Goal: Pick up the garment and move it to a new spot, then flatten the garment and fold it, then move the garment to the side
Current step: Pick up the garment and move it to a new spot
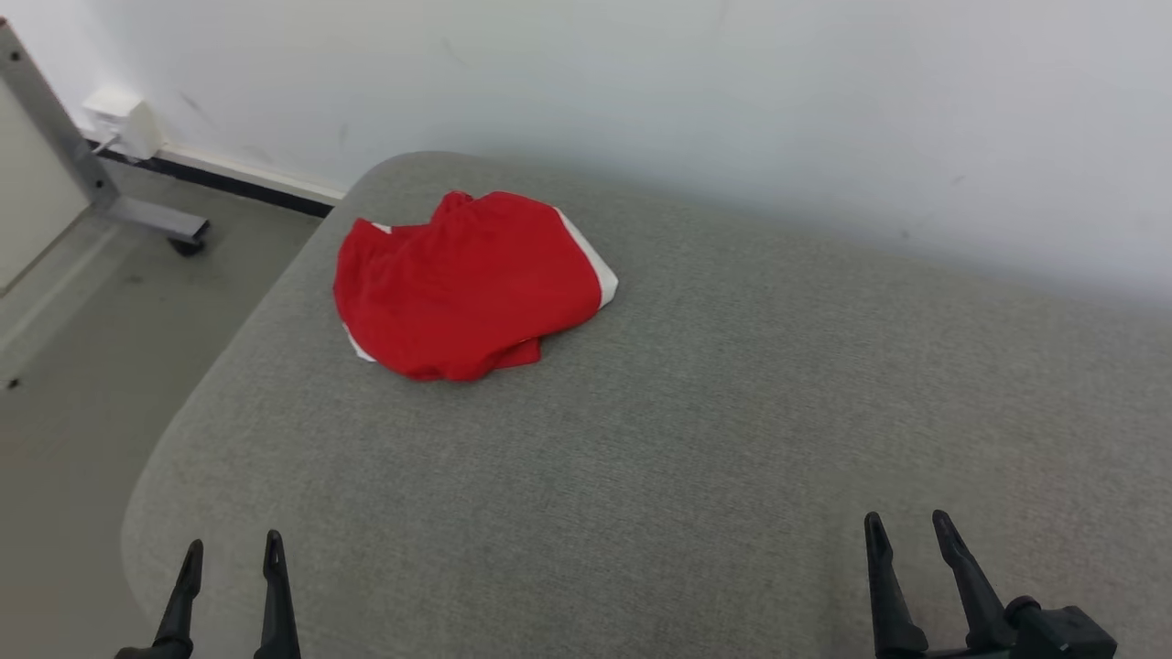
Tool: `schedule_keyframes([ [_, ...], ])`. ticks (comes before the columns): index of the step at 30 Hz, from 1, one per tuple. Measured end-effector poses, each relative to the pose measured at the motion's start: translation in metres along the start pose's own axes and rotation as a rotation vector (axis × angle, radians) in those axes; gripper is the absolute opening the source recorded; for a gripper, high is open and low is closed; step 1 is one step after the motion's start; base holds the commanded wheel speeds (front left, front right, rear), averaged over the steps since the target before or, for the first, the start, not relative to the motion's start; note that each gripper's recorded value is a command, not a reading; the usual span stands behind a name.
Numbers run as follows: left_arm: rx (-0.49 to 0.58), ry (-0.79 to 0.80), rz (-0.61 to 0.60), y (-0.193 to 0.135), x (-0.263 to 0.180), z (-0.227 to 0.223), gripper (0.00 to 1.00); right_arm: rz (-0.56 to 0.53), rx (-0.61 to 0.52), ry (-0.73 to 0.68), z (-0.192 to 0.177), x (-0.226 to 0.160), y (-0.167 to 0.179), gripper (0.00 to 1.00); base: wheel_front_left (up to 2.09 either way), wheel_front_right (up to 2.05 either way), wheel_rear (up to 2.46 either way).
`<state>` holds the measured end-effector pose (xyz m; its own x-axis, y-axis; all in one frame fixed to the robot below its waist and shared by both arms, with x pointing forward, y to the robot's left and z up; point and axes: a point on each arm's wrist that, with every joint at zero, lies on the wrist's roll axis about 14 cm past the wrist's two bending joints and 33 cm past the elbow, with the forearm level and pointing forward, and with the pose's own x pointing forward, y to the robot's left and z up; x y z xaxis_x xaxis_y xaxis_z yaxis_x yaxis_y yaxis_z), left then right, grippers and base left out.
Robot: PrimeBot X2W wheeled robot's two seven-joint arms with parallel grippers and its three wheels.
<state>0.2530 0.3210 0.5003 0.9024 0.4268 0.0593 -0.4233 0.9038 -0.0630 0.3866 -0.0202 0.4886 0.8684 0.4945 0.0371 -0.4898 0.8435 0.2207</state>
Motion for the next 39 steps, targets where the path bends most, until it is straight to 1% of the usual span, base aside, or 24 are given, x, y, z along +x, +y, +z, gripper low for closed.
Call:
schedule_keyframes([
  [7,0.005,-0.001,0.107,0.034,-0.023,0.002,1.00,0.104,-0.001,0.006,-0.002,0.019,0.031,1.00,0.00,0.00,0.00],
  [11,0.008,-0.009,0.143,0.045,-0.029,0.004,1.00,0.135,0.000,0.012,-0.004,0.022,0.041,1.00,0.00,0.00,0.00],
  [18,0.004,-0.016,0.139,0.044,-0.026,0.006,1.00,0.108,-0.005,0.007,-0.002,0.018,0.033,1.00,0.00,0.00,0.00],
  [23,-0.003,-0.036,0.117,0.039,-0.013,0.012,1.00,0.081,-0.009,-0.007,0.002,0.018,0.024,1.00,0.00,0.00,0.00],
  [25,-0.028,-0.074,0.104,0.034,0.002,0.024,1.00,0.060,-0.019,-0.020,0.006,0.020,0.016,1.00,0.00,0.00,0.00],
  [27,-0.028,-0.108,0.085,0.028,0.019,0.036,1.00,0.041,-0.027,-0.027,0.008,0.021,0.008,1.00,0.00,0.00,0.00],
  [34,0.001,-0.201,-0.021,0.003,0.094,0.083,1.00,-0.022,-0.054,-0.068,0.022,0.032,-0.019,1.00,0.00,0.00,0.00],
  [39,0.019,-0.232,-0.084,-0.022,0.152,0.110,1.00,-0.108,-0.079,-0.103,0.032,0.036,-0.057,1.00,0.00,0.00,0.00],
])
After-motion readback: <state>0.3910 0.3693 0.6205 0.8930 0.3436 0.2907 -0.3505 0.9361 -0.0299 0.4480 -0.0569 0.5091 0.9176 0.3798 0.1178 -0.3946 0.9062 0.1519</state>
